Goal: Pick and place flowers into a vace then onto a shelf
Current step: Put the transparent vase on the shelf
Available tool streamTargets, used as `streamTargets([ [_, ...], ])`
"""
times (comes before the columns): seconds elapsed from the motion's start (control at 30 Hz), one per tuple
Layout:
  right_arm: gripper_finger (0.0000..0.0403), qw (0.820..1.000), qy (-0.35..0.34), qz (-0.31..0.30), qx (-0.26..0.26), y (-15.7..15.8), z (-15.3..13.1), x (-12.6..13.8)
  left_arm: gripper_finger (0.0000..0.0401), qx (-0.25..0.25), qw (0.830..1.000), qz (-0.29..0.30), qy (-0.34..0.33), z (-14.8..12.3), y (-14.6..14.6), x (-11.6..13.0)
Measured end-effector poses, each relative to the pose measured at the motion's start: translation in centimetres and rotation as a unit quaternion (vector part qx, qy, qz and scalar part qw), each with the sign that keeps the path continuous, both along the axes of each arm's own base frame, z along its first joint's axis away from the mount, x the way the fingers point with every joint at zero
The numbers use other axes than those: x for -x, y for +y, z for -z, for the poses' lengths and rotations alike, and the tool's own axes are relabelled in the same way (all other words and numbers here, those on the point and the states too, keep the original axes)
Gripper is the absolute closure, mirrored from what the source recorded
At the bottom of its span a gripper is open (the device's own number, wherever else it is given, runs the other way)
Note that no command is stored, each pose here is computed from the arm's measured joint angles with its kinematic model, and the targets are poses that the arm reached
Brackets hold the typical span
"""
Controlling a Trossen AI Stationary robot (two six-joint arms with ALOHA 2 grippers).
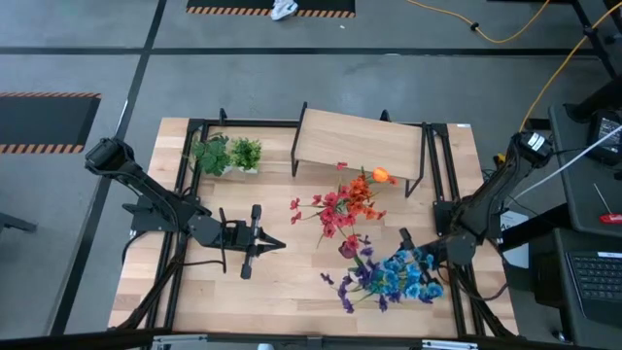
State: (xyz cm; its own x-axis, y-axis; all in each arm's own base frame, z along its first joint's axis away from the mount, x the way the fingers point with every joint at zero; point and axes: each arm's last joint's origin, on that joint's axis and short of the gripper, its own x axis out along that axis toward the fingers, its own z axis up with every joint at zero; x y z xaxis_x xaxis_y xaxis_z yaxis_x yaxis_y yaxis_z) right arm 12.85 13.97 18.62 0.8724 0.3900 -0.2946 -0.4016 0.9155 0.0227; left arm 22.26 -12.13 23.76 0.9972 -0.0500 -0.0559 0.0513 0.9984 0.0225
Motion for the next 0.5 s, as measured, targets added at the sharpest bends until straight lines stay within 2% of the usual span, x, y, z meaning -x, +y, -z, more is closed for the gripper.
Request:
streamTargets([
  [0.27,0.0153,0.999,0.028,0.014,-0.023,-0.7,-0.18,0.55,0.0395,-0.001,1.0,0.0,0.0,0.0,0.0,0.0],
  [0.5,0.0153,0.995,0.083,0.032,-0.041,-0.91,0.64,0.83,0.0399,-0.001,1.0,0.0,0.0,0.0,-0.01,0.0],
])
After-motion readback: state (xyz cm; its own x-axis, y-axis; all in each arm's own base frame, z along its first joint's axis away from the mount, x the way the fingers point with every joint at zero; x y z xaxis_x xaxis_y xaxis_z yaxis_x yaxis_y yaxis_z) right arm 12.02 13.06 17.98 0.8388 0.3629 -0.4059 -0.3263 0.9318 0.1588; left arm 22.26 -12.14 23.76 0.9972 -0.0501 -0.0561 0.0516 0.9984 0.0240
